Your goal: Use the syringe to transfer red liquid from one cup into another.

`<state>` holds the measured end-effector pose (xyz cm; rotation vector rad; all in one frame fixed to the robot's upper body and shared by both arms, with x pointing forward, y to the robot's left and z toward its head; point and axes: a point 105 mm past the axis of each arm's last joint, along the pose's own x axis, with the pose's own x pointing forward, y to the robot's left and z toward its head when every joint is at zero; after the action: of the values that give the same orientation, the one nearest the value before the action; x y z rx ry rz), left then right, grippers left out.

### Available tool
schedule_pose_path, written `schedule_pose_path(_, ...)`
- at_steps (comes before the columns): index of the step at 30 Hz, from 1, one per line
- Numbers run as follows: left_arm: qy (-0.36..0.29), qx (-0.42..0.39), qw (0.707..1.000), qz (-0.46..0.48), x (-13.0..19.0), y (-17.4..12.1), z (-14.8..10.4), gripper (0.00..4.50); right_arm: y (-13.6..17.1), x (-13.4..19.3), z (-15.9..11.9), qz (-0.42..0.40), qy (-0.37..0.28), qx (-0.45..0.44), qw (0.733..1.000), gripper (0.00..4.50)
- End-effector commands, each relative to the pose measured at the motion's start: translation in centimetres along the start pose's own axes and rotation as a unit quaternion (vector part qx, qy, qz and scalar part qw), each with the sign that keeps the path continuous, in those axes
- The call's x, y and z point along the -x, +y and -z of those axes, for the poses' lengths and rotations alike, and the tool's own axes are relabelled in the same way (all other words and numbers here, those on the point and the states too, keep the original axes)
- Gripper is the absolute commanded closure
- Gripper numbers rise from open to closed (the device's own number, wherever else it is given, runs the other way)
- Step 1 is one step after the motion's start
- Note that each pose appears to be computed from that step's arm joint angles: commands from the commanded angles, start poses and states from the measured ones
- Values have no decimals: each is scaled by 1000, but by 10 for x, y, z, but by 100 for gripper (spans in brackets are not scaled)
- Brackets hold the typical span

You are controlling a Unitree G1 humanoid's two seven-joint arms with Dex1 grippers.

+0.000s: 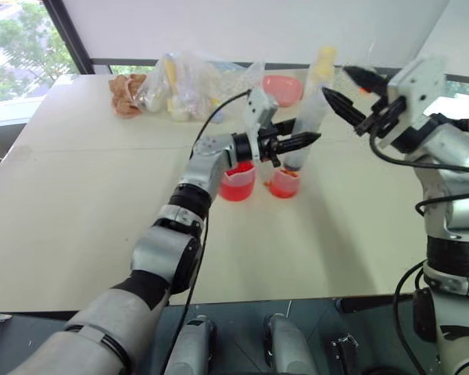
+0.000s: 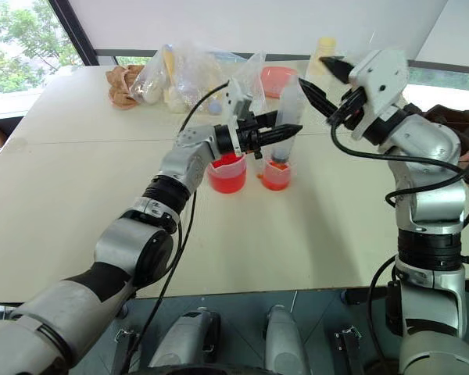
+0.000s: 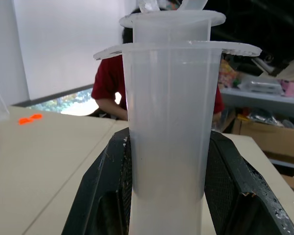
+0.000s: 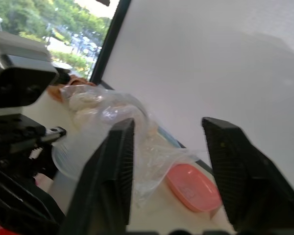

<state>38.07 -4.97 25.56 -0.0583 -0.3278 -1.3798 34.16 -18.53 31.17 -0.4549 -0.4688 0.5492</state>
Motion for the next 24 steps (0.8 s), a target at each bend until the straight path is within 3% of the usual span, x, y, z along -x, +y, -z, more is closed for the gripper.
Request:
schedule_pose_path(1,-56,-60,996,26,-16,-7,-52,306,-9,15,-1,19,6,-23,1000,208)
schedule_pose_path(7,-59,-52,996,-37,-12,14,-61,306,-24,52,-8,53,14,-60,997,208)
schedule_pose_path(11,-68,-11,990,-122,-9,42,-82,306,-33,66,-9,70,30,-49,996,208)
schedule_pose_path(13,-62,4,986,-156,-4,56,-102,306,-24,60,-13,46,28,-50,997,208)
schedule_pose_path(15,0,41,978,-204,10,72,-119,306,-1,49,-20,-17,24,-56,998,208)
schedule_pose_path(17,83,115,960,-243,30,80,-120,306,24,42,-26,-86,21,-68,994,208)
schedule_pose_path(21,111,177,897,-389,100,106,-138,306,81,32,-27,-241,24,-98,965,208)
schedule_pose_path(24,180,209,841,-466,153,110,-115,306,106,29,-18,-307,33,-106,945,208)
